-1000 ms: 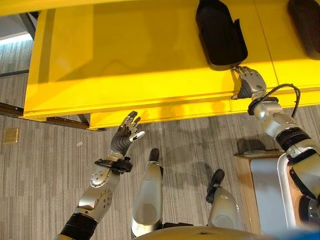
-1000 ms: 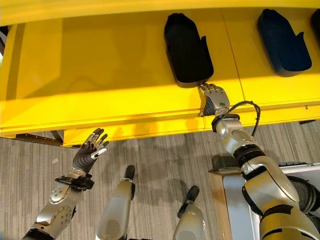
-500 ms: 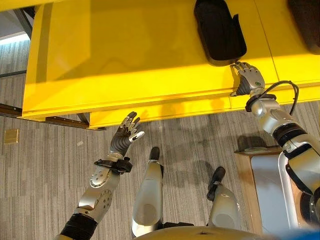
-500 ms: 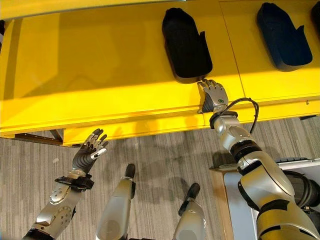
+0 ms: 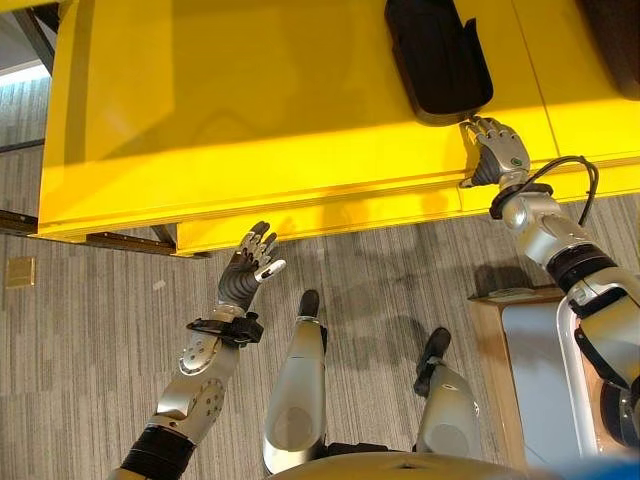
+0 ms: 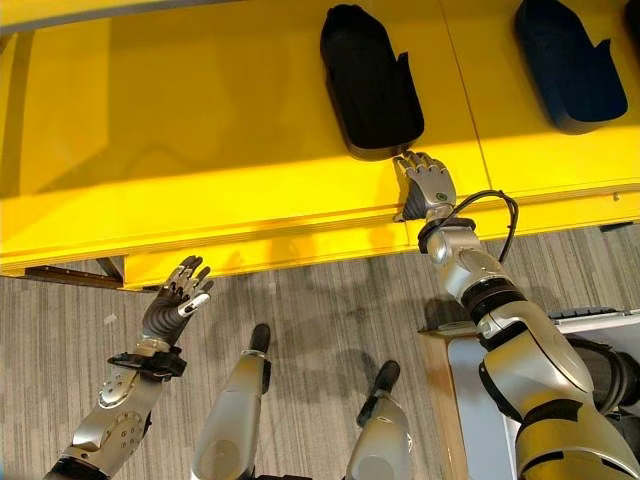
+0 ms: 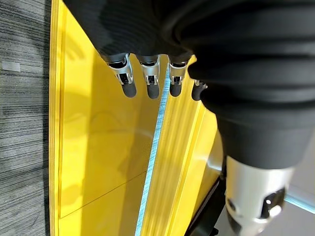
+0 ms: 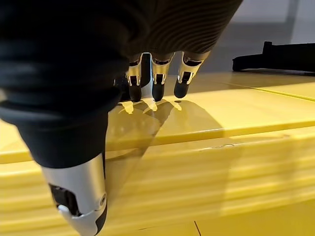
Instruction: Move parts from the plastic box to the shelf.
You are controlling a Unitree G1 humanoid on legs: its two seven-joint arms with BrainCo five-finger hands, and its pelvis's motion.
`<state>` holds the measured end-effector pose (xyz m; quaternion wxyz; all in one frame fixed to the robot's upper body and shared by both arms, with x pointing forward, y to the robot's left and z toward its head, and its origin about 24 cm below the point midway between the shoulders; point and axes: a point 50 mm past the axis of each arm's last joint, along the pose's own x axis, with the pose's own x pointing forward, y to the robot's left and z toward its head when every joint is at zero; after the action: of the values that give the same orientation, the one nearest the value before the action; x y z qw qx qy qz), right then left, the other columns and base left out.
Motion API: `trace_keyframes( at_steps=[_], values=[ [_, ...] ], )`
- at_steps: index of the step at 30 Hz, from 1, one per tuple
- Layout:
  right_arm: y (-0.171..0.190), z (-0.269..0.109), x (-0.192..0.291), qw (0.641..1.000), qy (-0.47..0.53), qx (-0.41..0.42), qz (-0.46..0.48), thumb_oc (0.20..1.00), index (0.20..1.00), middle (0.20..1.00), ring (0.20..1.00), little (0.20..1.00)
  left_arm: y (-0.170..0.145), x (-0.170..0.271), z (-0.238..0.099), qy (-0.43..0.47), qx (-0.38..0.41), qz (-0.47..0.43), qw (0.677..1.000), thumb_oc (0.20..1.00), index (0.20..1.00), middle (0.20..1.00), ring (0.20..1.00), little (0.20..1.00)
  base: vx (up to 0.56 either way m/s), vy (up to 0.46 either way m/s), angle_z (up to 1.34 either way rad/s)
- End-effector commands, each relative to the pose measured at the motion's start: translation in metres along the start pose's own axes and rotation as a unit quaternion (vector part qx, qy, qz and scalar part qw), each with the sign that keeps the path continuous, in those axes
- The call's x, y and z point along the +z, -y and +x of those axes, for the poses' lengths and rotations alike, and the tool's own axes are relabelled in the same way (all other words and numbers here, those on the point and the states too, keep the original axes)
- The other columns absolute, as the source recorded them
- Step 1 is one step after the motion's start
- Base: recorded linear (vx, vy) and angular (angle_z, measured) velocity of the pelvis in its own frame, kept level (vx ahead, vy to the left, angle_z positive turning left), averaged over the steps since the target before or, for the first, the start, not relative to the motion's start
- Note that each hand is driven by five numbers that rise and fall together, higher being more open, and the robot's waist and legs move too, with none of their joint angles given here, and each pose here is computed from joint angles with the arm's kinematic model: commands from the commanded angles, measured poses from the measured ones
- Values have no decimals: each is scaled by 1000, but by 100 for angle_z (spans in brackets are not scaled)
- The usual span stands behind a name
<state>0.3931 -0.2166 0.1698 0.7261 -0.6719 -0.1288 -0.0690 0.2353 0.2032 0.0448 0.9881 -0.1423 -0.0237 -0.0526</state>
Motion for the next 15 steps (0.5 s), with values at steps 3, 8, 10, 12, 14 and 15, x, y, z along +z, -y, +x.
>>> trace_keyframes(
  at_steps=[3, 8, 10, 12, 14, 15],
  values=[
    [33, 21, 35, 997, 64, -42, 6, 1000, 1000, 1000, 1000, 1000, 0, 21, -1, 52, -15, 12, 998, 1000, 1000, 1000, 1000, 1000, 0, 0, 0],
    [39, 24, 45, 995, 84, -50, 8, 1000, 1000, 1000, 1000, 1000, 0, 22, 0, 55, -14, 13, 998, 1000, 1000, 1000, 1000, 1000, 0, 0, 0],
    [40, 24, 49, 994, 93, -51, 11, 1000, 1000, 1000, 1000, 1000, 0, 23, 0, 55, -14, 14, 998, 1000, 1000, 1000, 1000, 1000, 0, 0, 0],
    [43, 25, 58, 993, 109, -52, 12, 1000, 1000, 1000, 1000, 1000, 0, 23, 0, 56, -14, 15, 998, 1000, 1000, 1000, 1000, 1000, 0, 0, 0],
    [45, 26, 65, 991, 124, -55, 15, 1000, 1000, 1000, 1000, 1000, 1, 23, 0, 56, -16, 15, 998, 1000, 1000, 1000, 1000, 1000, 0, 0, 0],
    [45, 26, 67, 990, 126, -55, 16, 1000, 1000, 1000, 1000, 1000, 0, 24, 0, 56, -15, 15, 998, 1000, 1000, 1000, 1000, 1000, 0, 0, 0]
  ],
)
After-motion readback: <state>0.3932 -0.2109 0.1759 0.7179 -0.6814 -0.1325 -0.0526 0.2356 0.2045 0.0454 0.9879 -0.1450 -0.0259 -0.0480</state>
